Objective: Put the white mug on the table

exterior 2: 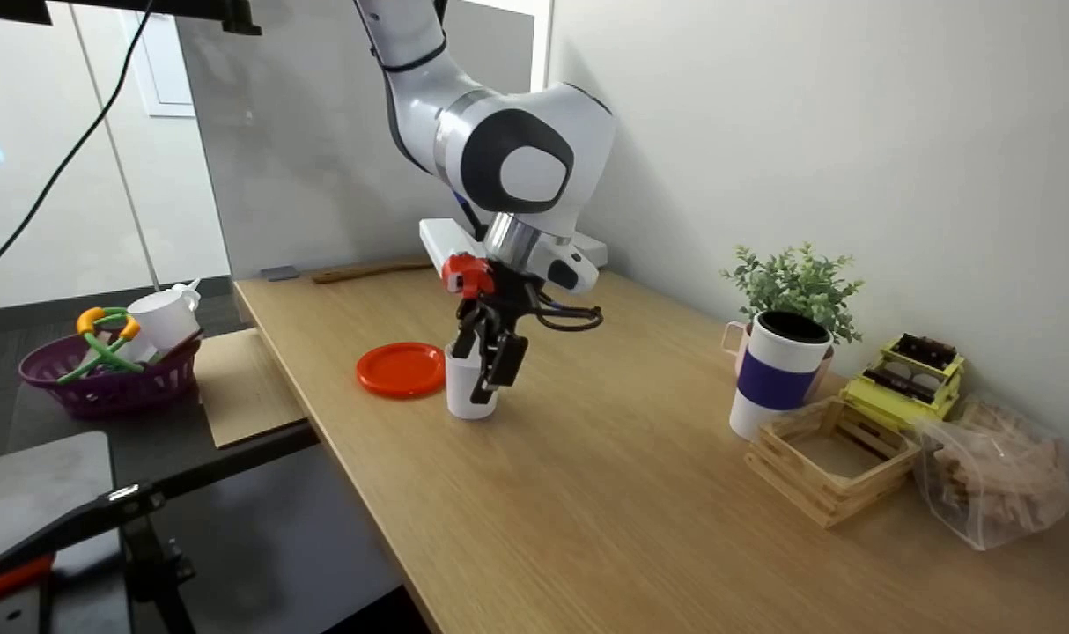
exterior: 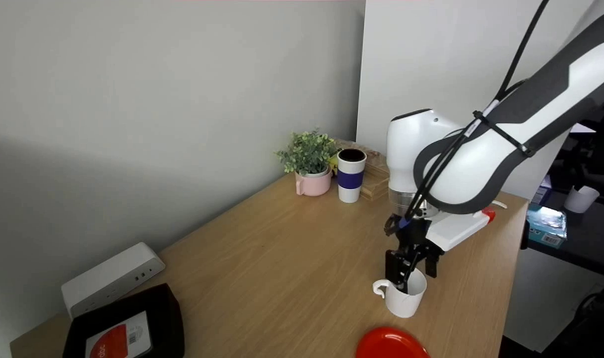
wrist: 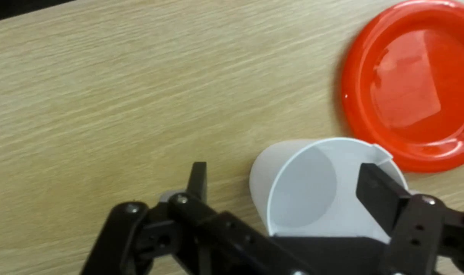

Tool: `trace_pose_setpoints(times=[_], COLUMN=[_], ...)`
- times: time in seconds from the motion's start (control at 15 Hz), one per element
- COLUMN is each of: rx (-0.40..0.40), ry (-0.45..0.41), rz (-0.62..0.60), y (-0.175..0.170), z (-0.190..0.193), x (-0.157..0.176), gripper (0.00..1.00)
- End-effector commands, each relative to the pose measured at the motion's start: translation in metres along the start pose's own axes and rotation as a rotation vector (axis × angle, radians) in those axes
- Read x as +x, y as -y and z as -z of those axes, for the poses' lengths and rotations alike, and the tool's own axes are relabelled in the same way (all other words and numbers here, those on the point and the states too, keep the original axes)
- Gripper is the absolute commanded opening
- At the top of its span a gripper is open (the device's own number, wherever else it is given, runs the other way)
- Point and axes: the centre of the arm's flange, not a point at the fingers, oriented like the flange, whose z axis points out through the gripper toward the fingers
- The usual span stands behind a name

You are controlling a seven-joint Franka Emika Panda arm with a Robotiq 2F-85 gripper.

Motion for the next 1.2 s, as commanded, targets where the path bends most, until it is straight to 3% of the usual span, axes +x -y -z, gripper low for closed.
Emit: trace_pose_setpoints(times=[0.0,0.73,0.8,0.87,1.13], rx=[0.006,-0.059,-0.047,-0.051,-0.049], ry=[-0.062,-0.189,-0.194,-0.161,-0.173], rz=[0.110,0.213,0.237,0.212,0.230], y=[0.008,0.049,0.052,0.054,0.059], z=[0.011,0.034,0.034,0.031,0.033], x=[-0.059,-0.147,-0.150,-0.131,-0.141], gripper=[1.00,1.00,1.00,1.00,1.00])
